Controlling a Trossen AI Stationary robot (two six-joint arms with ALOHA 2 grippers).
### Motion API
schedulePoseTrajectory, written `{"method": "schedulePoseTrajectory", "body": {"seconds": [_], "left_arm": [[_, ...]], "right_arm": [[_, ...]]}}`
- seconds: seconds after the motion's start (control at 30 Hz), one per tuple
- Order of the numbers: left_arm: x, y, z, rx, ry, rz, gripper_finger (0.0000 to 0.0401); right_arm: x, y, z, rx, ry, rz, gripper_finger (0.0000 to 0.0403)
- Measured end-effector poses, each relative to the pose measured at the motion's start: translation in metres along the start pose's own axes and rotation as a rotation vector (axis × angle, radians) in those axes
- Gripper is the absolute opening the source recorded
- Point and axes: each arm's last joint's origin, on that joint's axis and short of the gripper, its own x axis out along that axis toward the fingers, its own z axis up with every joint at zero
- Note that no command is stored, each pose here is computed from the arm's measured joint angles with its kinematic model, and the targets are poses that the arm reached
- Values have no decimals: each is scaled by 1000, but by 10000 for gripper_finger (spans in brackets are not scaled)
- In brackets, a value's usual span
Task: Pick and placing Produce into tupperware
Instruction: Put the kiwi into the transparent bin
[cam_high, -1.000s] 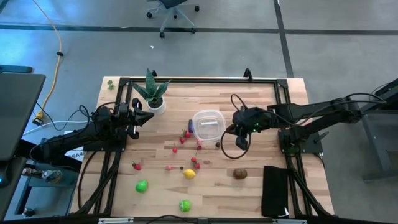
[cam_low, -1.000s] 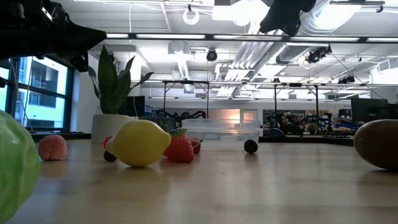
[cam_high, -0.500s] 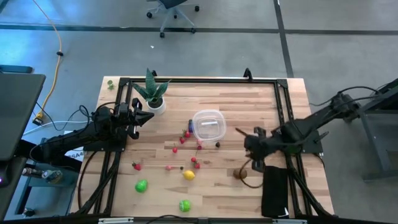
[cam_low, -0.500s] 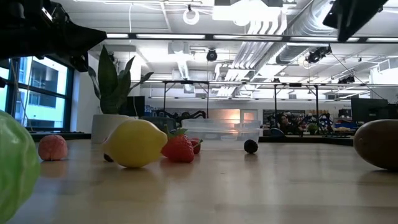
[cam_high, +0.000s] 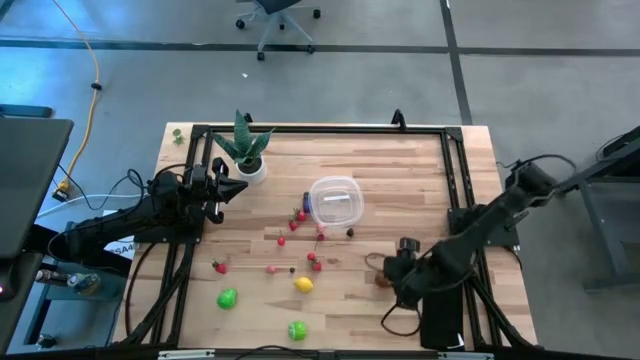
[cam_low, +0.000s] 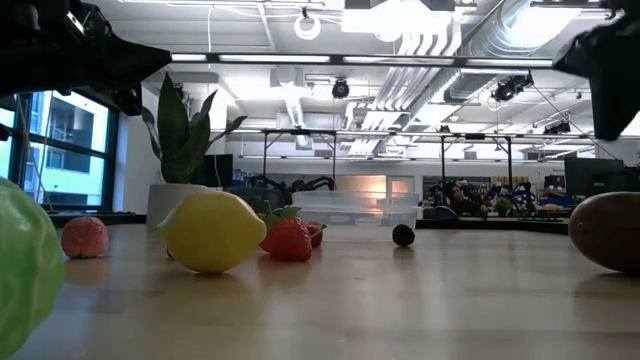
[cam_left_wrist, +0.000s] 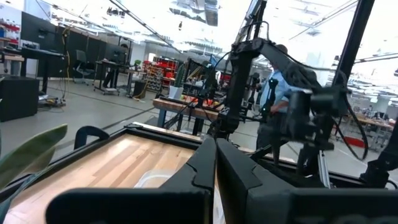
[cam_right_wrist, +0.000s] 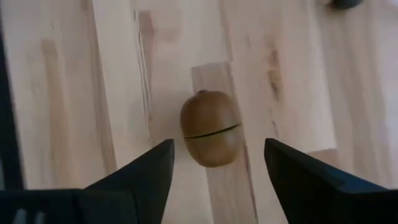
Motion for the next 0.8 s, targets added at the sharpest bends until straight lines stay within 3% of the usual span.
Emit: {"method": "schedulePoseTrajectory", "body": {"seconds": [0.37, 0.8], "left_arm": [[0, 0, 0, -1, 4, 1, 3], [0, 0, -2, -5, 17, 5, 3]], "right_arm": [[34, 12, -3, -34, 46, -59, 271], [55, 7, -13, -30, 32, 15, 284]]}}
